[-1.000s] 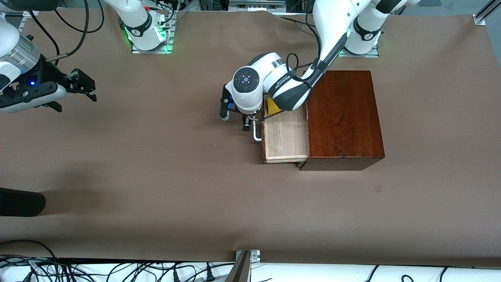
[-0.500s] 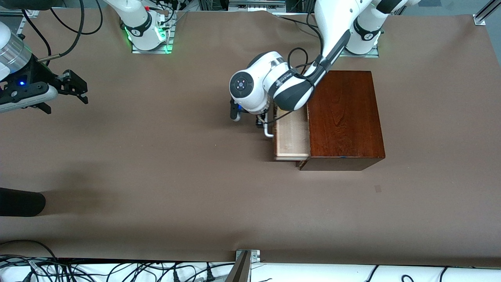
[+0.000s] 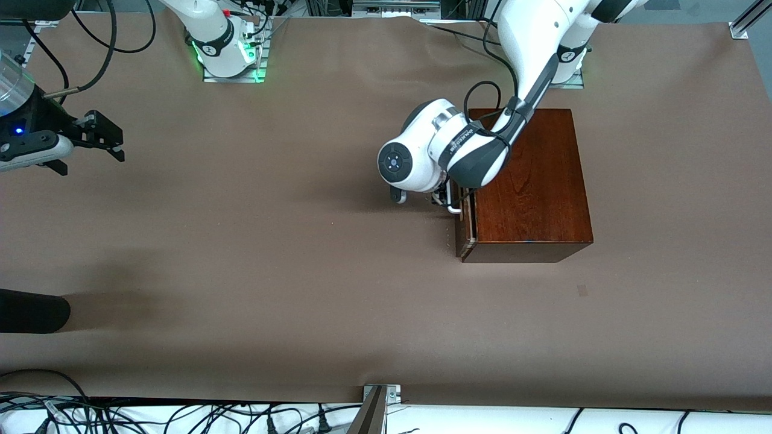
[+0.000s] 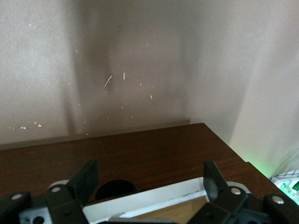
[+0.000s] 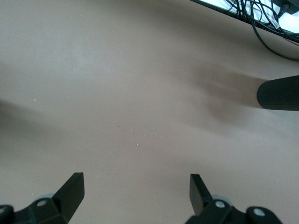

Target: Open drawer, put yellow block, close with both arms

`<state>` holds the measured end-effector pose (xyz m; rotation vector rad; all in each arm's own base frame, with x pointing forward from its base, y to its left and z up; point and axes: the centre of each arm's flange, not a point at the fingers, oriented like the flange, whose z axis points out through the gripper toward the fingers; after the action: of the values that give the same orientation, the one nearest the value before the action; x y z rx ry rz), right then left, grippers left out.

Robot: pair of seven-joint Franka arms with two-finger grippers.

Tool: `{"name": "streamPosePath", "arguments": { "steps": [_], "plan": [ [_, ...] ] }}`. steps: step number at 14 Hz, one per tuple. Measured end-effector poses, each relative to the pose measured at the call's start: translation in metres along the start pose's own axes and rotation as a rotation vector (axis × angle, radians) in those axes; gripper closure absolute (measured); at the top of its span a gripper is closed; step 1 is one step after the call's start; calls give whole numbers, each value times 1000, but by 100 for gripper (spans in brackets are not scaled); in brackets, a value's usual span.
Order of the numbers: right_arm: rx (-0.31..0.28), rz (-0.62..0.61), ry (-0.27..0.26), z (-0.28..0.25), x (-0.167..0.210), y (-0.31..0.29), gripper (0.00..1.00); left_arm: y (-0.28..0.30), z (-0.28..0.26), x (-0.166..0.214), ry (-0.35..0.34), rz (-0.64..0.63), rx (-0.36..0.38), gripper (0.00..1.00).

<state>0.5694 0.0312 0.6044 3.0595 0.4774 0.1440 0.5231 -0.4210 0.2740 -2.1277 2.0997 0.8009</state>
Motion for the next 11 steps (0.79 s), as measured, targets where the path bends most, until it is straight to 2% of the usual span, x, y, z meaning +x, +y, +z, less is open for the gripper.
{"name": "streamPosePath", "arguments": {
  "steps": [7,11],
  "plan": [
    [1,-7,0,0,2,-4,0,-4,-2,-12,-10,-17,-11,0],
    [1,-8,0,0,2,-5,0,1,-35,-27,39,-74,25,0]
  ]
}}
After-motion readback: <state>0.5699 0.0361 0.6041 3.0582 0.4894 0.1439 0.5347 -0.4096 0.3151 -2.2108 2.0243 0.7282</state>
